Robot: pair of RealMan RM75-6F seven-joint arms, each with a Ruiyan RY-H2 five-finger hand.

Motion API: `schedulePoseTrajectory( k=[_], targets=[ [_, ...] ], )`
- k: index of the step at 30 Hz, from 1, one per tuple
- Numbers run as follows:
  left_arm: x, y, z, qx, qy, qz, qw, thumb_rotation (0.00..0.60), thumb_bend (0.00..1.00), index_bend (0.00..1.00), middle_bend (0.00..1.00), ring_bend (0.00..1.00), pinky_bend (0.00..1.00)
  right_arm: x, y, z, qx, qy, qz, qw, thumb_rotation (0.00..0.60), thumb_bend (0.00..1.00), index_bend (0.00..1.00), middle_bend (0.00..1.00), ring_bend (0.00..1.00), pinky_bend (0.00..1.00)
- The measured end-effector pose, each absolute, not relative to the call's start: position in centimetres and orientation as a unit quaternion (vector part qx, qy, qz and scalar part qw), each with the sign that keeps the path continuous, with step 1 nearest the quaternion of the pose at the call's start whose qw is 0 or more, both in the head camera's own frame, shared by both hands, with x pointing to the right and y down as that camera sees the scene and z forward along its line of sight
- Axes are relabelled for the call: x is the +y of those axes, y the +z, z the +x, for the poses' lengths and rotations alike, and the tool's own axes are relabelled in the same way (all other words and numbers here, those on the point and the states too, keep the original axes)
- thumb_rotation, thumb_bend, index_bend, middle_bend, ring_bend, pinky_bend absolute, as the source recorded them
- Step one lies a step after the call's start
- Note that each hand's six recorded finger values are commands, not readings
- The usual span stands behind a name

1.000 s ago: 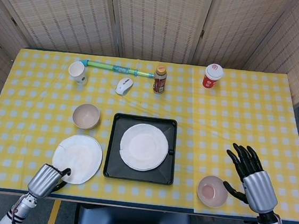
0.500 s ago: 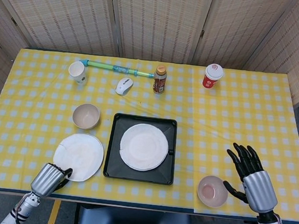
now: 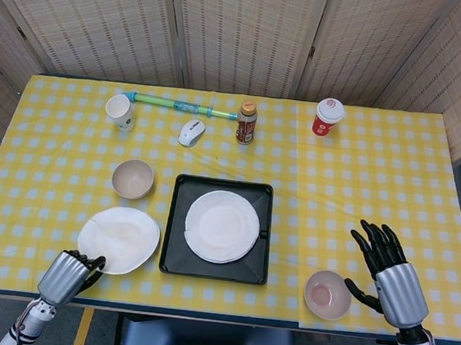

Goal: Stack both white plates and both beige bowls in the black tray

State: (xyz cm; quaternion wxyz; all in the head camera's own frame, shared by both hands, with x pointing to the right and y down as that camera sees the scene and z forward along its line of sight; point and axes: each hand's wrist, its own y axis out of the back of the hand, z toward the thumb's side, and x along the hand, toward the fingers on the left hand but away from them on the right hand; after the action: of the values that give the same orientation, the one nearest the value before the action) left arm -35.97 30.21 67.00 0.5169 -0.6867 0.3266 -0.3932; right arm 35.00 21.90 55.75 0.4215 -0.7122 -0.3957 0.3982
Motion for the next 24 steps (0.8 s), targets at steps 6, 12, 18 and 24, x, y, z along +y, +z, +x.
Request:
schedulePoseTrajectory(
  k=[6,12,18,24],
  targets=[
    [29.2,64.5,-36.1,0.365,-0.367,-0.666,0.537,0.6,0.42,0.64,1.0,1.0,1.0,22.2,55.5,34.8,-0.398,0.395,-0.713,0.422,0.6,0.25,0.0,0.0,0.0,0.0],
    [28.0,62.8,-36.2,0.396,-0.354,-0.654,0.539,0.6,0.43,0.64,1.0,1.0,1.0,22.4,55.5,34.7,-0.4,0.397,-0.71,0.422,0.6,0.25,0.0,0.0,0.0,0.0],
    [27.4,61.6,-35.0,0.412,-0.331,-0.659,0.535,0.6,0.43,0.64,1.0,1.0,1.0,22.3,55.1,34.9,-0.408,0.396,-0.706,0.422,0.6,0.25,0.0,0.0,0.0,0.0],
    [26.8,61.3,-32.1,0.405,-0.305,-0.679,0.531,0.6,0.43,0.64,1.0,1.0,1.0,22.3,54.3,35.2,-0.421,0.393,-0.701,0.421,0.6,0.25,0.0,0.0,0.0,0.0]
  ],
)
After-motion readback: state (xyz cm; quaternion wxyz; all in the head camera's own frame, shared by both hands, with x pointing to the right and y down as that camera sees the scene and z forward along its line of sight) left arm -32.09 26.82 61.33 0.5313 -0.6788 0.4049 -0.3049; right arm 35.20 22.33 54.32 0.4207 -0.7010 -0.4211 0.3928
